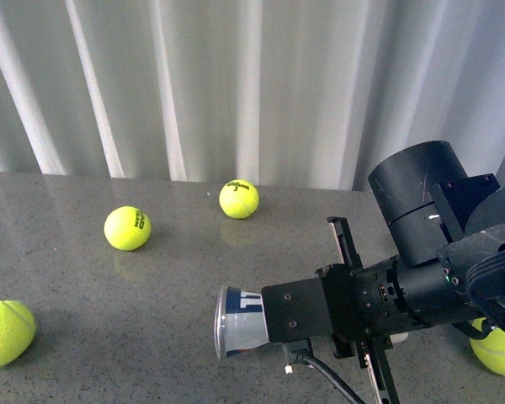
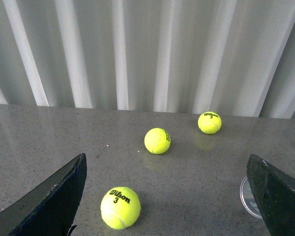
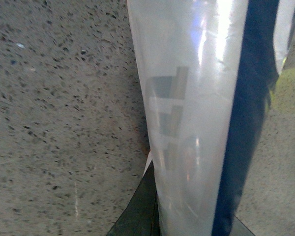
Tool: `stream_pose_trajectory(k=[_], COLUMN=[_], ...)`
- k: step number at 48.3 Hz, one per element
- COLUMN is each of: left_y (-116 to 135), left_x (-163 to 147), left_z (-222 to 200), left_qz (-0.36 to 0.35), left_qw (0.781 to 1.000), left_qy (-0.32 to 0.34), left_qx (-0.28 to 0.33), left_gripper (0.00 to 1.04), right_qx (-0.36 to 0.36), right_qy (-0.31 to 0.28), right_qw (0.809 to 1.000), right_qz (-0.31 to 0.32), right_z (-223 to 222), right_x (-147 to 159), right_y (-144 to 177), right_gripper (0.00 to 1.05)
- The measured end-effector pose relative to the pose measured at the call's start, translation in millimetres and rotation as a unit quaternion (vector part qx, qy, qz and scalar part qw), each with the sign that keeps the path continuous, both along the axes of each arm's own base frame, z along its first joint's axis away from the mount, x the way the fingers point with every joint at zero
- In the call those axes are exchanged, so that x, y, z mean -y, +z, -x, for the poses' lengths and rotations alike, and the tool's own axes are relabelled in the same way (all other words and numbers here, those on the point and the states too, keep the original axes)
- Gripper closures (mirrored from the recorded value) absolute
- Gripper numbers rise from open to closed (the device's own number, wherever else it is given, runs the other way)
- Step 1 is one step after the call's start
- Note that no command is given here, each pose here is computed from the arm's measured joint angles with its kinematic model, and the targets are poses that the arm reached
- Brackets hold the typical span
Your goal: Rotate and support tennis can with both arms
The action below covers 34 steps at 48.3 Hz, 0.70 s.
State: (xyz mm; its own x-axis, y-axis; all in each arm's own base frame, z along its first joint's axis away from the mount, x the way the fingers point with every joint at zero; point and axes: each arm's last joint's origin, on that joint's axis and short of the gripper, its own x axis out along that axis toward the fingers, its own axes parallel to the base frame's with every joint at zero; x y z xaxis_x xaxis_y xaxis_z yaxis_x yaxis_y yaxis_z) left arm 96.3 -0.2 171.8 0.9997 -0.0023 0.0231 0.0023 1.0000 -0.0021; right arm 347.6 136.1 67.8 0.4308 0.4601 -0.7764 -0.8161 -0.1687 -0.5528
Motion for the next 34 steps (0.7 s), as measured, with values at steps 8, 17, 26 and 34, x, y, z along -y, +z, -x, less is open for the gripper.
stream_pose_trajectory(k=[8,17,26,34], left_y=[-0.1,0.0,-0.1,-0.1], left_x=[0.0,0.0,0.0,0.0], left_z=[0.0,0.0,0.0,0.0], left_qz=[0.0,0.0,0.0,0.0], left_qw=[1.0,1.0,1.0,1.0], left_qy=[0.0,0.0,0.0,0.0], left_qx=[0.0,0.0,0.0,0.0], left_gripper=[0.07,0.07,0.07,0.07], right_qx=[0.009,-0.025,-0.04,-0.049], right_qy=[0.01,-0.024,-0.041,-0.056], right_qw=[1.0,0.999,0.998,0.996], right_qz=[0.013,-0.009,-0.024,-0.051], right_z=[-3.9,-0.7,1.6,2.7], right_x=[0.7,1.2,1.5,-1.1], right_y=[-1.9,-4.5,-4.2,7.9], right_gripper=[0.86,0.49,0.22,0.08])
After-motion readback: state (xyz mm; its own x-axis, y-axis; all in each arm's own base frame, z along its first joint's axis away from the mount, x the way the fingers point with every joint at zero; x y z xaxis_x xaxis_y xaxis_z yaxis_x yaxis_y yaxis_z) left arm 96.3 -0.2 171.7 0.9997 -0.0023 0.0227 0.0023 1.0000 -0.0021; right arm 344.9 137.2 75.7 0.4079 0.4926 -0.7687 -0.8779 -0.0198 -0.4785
